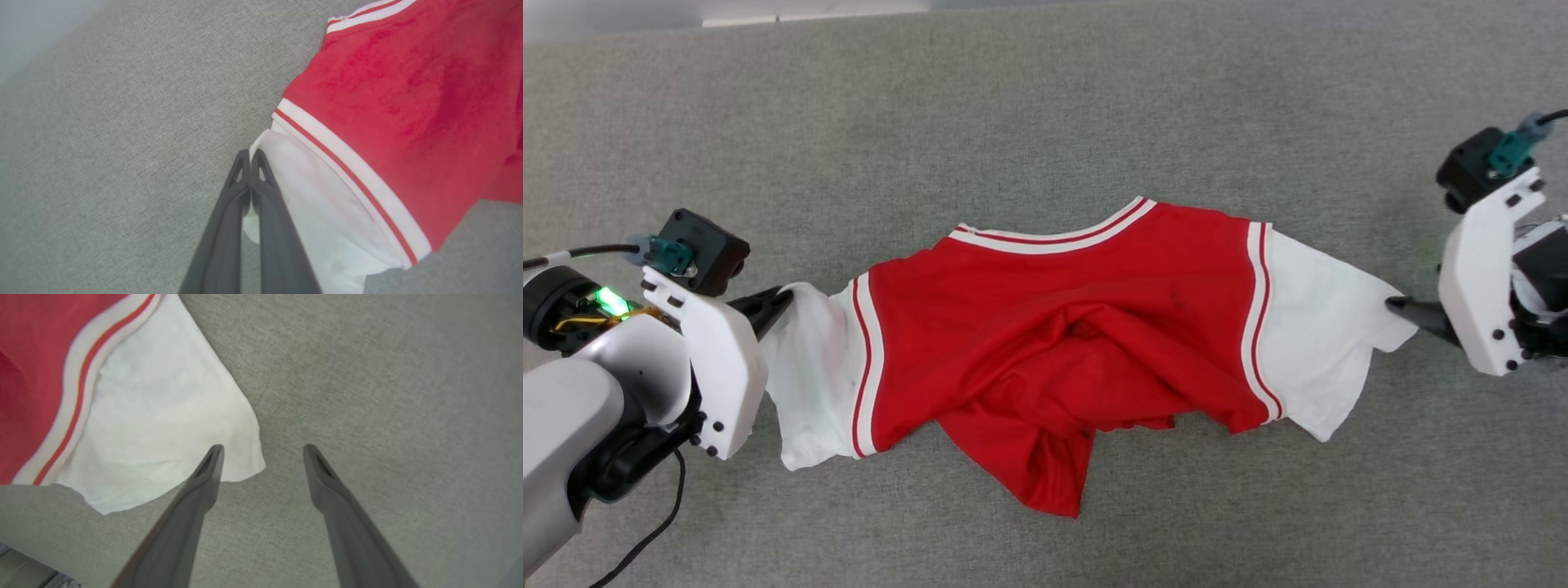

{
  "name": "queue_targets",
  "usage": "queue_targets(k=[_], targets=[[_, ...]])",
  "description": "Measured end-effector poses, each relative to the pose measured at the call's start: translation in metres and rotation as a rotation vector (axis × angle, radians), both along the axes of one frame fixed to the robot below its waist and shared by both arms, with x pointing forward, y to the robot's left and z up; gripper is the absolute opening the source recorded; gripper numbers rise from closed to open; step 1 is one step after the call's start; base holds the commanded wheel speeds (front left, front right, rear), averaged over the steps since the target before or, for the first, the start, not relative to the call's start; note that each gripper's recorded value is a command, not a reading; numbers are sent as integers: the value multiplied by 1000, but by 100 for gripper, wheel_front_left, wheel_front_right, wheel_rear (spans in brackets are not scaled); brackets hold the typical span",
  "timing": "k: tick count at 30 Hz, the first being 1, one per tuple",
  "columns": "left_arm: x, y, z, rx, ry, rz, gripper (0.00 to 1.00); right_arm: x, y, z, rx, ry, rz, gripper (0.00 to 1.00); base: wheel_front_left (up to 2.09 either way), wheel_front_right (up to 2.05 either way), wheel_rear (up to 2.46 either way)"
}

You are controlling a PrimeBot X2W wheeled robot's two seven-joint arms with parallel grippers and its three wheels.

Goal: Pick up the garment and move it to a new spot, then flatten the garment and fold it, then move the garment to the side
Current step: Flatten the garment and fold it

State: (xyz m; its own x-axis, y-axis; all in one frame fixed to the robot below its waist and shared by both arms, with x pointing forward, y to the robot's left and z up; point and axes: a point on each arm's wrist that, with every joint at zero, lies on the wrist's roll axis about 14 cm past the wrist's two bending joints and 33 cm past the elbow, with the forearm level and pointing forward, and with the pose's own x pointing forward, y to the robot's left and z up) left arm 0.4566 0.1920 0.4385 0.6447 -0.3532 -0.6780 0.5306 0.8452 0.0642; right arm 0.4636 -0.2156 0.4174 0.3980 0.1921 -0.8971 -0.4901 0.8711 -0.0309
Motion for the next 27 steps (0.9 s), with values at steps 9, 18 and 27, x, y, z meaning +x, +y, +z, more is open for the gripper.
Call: queue_targets(k=[9, 18, 27], targets=[[5, 5, -11, 4, 16, 9, 0, -9, 22, -51, -5, 170, 24, 100, 0, 0, 0], [7, 7, -3, -13, -26, 24, 0, -8, 26, -45, 48, 64, 29, 0, 0, 0, 0], [23, 6, 60, -45, -243, 12, 0, 19, 20, 37, 138, -260, 20, 0, 0, 0, 0]])
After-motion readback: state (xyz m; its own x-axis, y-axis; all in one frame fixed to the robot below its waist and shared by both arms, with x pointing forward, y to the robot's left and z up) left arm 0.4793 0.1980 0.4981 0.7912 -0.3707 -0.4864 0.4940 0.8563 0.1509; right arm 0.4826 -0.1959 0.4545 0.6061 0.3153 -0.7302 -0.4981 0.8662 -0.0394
